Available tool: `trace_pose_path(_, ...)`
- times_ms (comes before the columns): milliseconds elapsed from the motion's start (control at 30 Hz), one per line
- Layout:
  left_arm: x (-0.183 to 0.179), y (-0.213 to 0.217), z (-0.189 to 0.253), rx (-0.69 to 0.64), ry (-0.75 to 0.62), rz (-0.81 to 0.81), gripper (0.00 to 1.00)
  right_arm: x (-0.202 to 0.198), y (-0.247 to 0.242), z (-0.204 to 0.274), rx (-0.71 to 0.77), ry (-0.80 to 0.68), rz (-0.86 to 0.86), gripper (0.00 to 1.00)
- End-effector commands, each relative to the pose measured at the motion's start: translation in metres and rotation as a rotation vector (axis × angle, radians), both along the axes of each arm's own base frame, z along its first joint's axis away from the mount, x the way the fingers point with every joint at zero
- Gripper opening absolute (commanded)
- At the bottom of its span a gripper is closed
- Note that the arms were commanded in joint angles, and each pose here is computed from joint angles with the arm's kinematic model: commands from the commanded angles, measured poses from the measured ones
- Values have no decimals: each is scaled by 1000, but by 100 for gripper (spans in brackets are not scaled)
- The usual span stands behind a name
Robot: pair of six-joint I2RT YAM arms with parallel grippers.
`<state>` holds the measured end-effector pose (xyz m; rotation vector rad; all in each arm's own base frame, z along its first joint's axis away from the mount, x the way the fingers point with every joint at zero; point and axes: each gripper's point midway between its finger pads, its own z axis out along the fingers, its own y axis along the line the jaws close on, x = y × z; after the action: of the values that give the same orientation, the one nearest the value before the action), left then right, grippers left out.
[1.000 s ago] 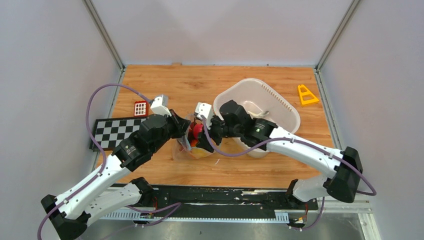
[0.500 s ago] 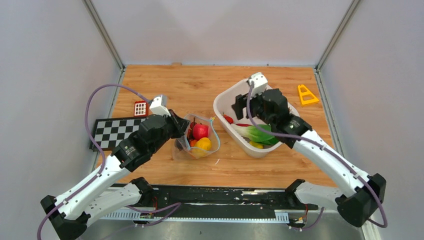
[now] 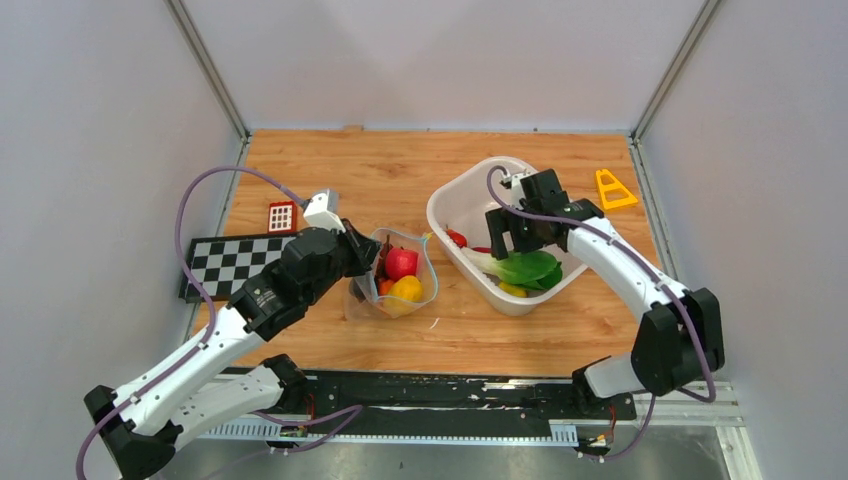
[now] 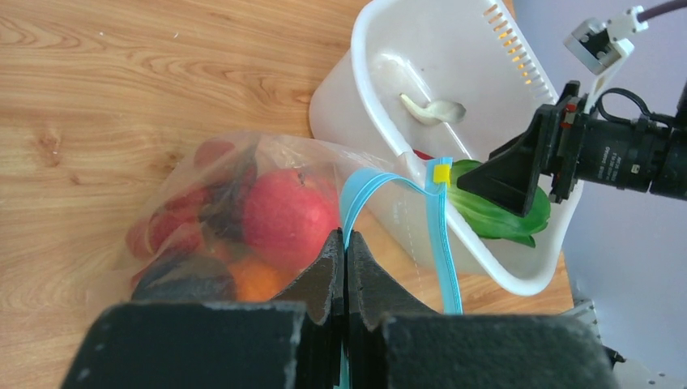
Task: Place the food in the zip-top bag and seal the zipper
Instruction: Adjust the fake vegetable in the bin.
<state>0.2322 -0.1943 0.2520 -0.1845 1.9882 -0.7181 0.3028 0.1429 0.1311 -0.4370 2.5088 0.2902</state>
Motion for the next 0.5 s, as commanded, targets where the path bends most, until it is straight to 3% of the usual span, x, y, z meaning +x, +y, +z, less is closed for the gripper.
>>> trace_pose_path(0, 4, -4, 14, -26, -36, -7, 0, -11, 8, -8, -12, 113, 96, 90)
trace_pose_path(233, 4, -2, 15, -19, -40, 0, 0, 0, -12, -49, -178, 198, 15, 86)
trace_pose_path(333, 4, -1, 14, -19, -39, 3, 0, 20, -20, -41, -210, 109, -76, 65)
trace_pose_path(467, 4, -2, 14, -18, -38, 2, 0, 44, -12, -11, -132, -39, -126, 32)
